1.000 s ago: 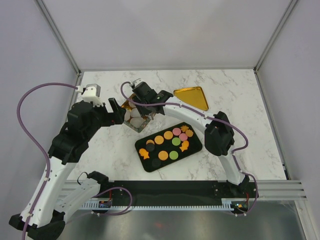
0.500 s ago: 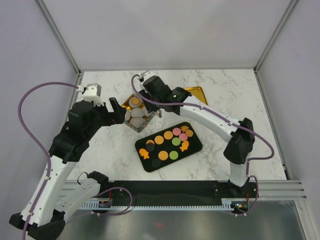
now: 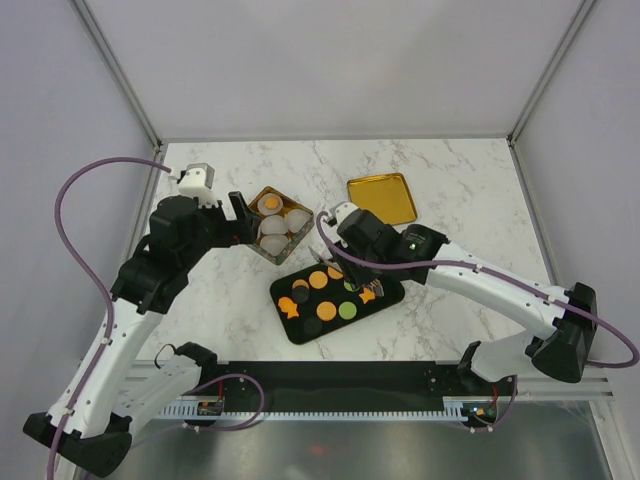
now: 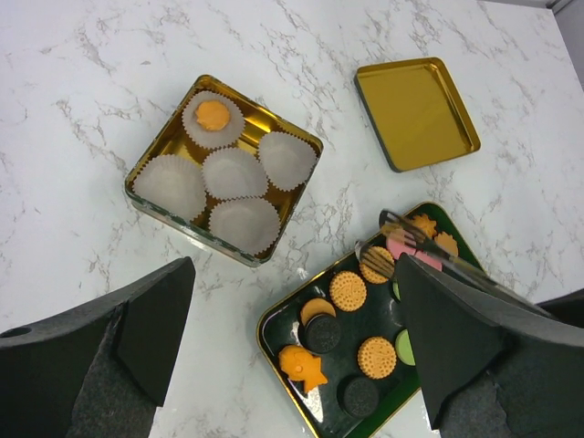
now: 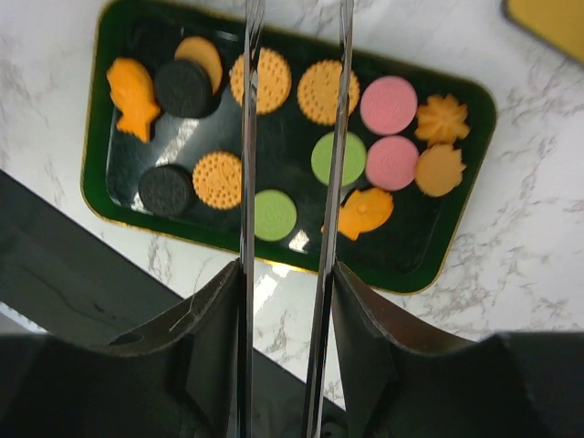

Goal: Pack the cookies

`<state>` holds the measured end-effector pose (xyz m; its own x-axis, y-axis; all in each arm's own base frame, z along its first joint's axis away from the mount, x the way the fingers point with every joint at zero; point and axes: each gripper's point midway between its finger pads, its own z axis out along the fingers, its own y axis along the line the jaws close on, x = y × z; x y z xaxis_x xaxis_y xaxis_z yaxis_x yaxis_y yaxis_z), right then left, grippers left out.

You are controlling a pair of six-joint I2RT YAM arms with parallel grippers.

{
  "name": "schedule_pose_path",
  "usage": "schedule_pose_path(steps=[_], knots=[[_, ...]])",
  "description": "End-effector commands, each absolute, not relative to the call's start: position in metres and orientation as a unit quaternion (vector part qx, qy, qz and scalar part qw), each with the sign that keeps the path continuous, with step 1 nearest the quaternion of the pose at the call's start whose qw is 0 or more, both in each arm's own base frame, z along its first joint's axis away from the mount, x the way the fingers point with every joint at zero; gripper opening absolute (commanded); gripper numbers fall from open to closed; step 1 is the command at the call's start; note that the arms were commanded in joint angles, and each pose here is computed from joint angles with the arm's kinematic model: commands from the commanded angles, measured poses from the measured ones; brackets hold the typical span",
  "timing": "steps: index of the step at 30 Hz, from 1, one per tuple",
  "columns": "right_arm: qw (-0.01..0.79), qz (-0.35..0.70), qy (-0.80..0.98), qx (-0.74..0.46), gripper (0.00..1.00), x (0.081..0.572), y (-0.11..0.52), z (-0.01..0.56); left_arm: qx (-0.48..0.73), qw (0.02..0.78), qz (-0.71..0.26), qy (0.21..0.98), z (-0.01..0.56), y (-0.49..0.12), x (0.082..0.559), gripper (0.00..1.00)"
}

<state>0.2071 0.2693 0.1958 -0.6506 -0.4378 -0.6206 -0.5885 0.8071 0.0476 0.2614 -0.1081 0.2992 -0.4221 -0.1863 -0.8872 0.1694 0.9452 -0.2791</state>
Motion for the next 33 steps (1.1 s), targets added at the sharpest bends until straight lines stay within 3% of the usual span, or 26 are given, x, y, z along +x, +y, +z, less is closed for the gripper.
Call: schedule_pose_path(steps=[1, 33], knots=[[0.279, 0.126, 0.906, -0.293, 0.5, 0.186, 0.264, 0.185, -0.008, 0.544, -0.185, 0.818, 0.301, -0.116, 0.268, 1.0], [0.246, 0.11, 0.903, -0.333, 0.53, 0.169, 0.281, 0.144, -0.004, 0.521, -0.179, 0.834, 0.276, -0.119, 0.27, 1.0]])
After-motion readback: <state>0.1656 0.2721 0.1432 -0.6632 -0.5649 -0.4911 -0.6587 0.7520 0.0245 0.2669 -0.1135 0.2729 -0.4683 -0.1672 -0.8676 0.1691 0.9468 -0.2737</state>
